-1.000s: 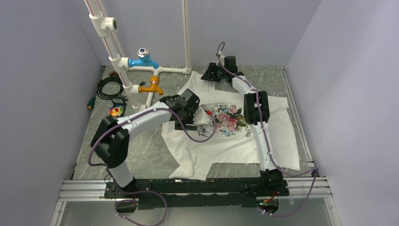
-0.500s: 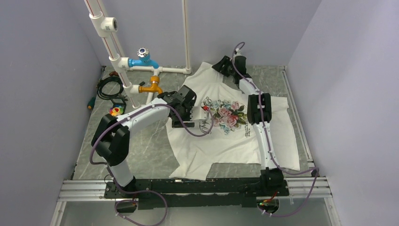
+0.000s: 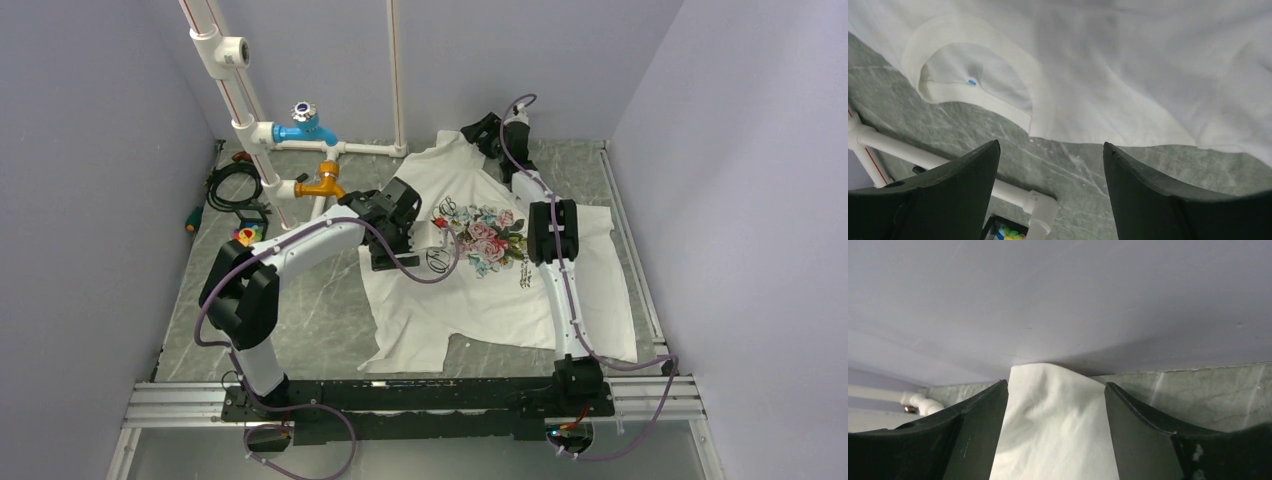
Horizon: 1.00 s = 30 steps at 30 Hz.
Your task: Remove the brooch from the garment
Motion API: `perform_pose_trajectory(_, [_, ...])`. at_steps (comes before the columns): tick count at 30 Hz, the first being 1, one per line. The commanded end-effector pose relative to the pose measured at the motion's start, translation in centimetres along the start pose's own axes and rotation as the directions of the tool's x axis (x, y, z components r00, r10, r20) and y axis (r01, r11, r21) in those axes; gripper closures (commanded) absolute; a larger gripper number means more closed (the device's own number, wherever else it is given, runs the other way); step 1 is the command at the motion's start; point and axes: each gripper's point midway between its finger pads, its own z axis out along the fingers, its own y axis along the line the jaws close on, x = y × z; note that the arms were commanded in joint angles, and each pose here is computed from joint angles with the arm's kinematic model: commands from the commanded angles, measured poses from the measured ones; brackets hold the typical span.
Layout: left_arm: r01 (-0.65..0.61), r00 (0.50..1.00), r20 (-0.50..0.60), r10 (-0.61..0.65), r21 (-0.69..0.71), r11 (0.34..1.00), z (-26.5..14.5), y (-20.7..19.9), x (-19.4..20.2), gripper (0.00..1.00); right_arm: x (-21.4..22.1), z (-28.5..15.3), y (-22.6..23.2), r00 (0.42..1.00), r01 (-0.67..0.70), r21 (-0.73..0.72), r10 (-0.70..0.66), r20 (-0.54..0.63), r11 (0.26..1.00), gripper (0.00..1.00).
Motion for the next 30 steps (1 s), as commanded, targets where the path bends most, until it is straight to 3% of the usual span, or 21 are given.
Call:
perform_pose_trajectory(1, [-0.012,0.996,0.087,0.011,0.014,1.0,-1.0,-1.5,-2.8,0.19,-7.3,-2.1,8.7,0.969,0.23,-0.185,-0.206,0.136,0.956,0.24])
perform_pose_trajectory(4, [-0.017,0.994,0.112,0.013,0.028,0.999,-1.2,-2.2,-3.4,0.19,-9.8,-5.0,11.8,0.94,0.336,-0.263,-0.305,0.153,0.904,0.16])
perform_pose_trajectory(7, [-0.008,0.993,0.12,0.004,0.039,0.999,-1.2,-2.5,-3.5,0.19,-12.5,-8.9,12.0,0.918,0.397,-0.329,-0.38,0.118,0.857,0.12])
perform_pose_trajectory(10, [-0.013,0.992,0.129,0.008,0.033,0.999,-1.0,-2.6,-3.5,0.19,-15.4,-13.0,9.8,0.9,0.424,-0.29,-0.434,0.03,0.858,0.12])
perform_pose_trajectory(14, [-0.017,0.99,0.144,0.013,0.026,1.0,-0.9,-2.5,-3.7,0.19,-16.2,-17.7,4.6,0.851,0.473,-0.165,-0.498,-0.166,0.865,0.22])
perform_pose_trajectory(18, [-0.019,0.988,0.155,0.015,0.026,0.999,-0.8,-2.4,-4.0,0.19,-14.5,-22.9,-1.2,0.715,0.589,-0.088,-0.569,-0.406,0.803,0.26])
perform_pose_trajectory(21, [-0.021,0.987,0.16,0.017,0.023,1.0,-0.8,-2.3,-4.2,0.19,-13.9,-26.1,-4.6,0.612,0.663,-0.064,-0.589,-0.528,0.746,0.36])
perform_pose_trajectory(26, [-0.029,0.988,0.153,0.025,0.024,0.999,-0.8,-2.4,-4.0,0.18,-12.8,-29.3,-8.9,0.499,0.721,-0.033,-0.552,-0.668,0.692,0.46])
perform_pose_trajectory(30, [-0.031,0.989,0.148,0.027,0.022,0.999,-0.7,-2.5,-3.8,0.18,-10.6,-30.4,-11.6,0.434,0.729,-0.042,-0.509,-0.744,0.683,0.47])
